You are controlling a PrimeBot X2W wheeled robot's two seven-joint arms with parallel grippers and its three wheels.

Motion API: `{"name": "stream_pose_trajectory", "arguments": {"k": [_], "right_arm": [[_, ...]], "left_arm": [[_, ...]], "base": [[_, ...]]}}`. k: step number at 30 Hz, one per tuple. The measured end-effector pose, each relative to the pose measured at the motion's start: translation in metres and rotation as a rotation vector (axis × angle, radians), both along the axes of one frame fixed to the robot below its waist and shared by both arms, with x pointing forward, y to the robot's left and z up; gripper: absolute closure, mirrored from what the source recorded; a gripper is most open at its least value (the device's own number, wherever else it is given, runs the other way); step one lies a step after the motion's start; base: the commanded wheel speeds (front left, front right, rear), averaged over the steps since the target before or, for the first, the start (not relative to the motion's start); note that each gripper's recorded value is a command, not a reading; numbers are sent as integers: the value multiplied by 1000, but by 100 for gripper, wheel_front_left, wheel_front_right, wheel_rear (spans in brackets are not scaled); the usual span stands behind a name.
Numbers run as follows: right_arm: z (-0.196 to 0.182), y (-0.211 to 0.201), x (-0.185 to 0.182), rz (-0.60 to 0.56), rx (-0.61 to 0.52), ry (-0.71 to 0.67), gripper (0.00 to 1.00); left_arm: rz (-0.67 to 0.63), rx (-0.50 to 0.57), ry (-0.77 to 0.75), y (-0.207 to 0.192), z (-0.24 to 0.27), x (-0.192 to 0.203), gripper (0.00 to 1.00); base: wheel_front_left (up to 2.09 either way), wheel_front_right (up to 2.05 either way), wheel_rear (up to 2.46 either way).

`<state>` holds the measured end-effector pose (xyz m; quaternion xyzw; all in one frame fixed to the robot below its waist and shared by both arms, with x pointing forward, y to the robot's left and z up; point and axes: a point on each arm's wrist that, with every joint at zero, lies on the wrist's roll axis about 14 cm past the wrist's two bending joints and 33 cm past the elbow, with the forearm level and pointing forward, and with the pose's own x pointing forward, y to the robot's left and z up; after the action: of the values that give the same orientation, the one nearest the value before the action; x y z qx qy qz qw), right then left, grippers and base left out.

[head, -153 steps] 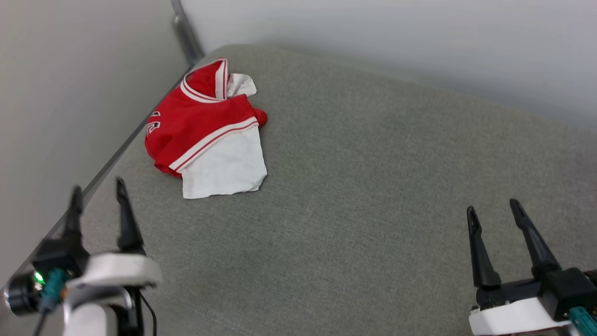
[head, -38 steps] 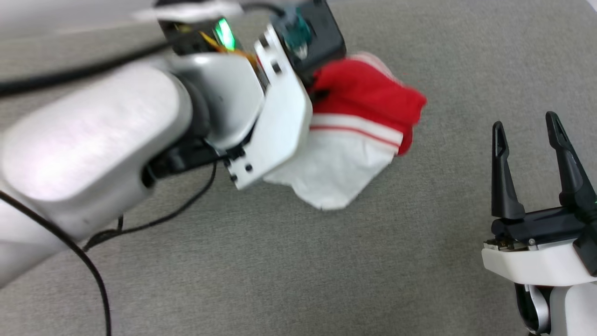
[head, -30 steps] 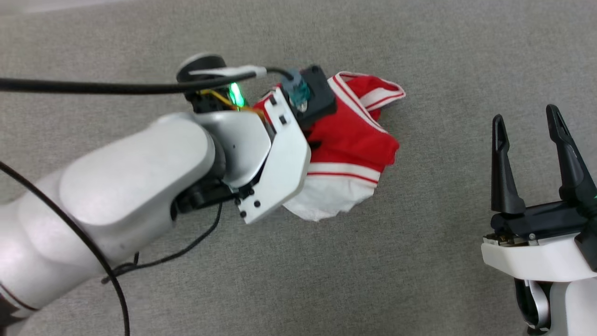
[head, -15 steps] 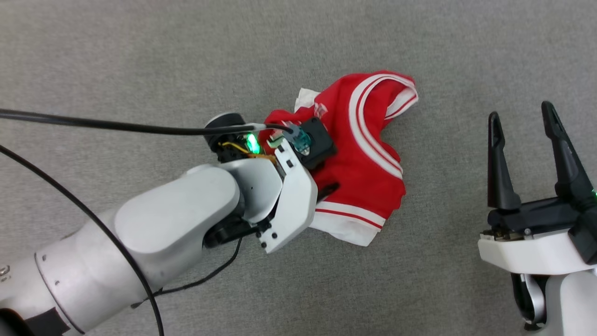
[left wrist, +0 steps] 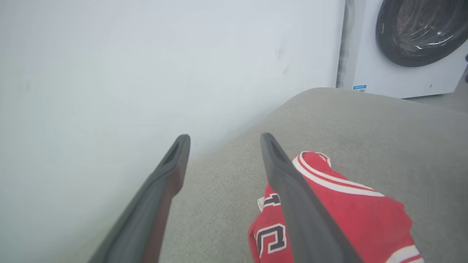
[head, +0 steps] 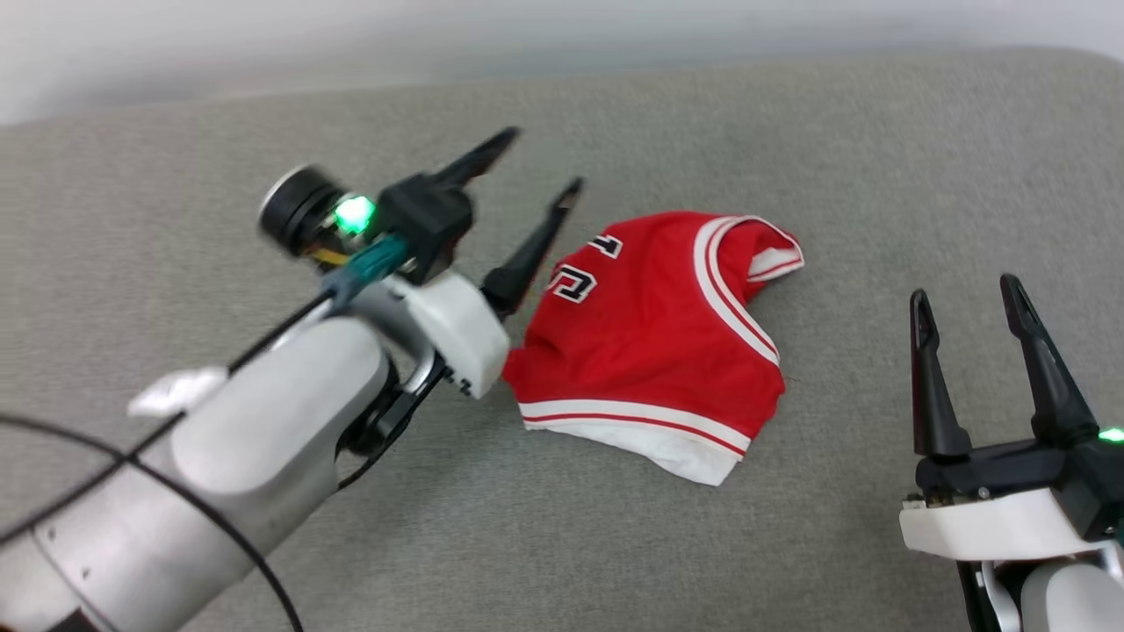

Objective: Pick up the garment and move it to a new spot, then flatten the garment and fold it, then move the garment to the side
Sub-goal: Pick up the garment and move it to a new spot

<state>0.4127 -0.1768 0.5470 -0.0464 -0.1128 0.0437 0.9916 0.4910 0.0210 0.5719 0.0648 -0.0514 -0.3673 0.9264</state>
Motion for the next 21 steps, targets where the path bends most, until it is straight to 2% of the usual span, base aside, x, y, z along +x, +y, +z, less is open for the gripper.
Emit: {"name": "stream_pose_trajectory", "arguments": {"k": [5,9,15,21], "right_arm": [[1,7,-7,20,15,2,0],[3,11,-10,33,22,-3,0],[5,15,-13,46,31,-7,0],[5,17,-17,52,39,-5,0]], "left_arm": [[238,-26,-40,50,-3,-8,0],[395,-80,-125,81,16,-22,0],[570,-112,-153,119,9,-53,0],[678,-119,-160,142,-2,-78,0]], "base": [[0,0,0],[0,0,0],[0,0,0],[0,0,0]]}}
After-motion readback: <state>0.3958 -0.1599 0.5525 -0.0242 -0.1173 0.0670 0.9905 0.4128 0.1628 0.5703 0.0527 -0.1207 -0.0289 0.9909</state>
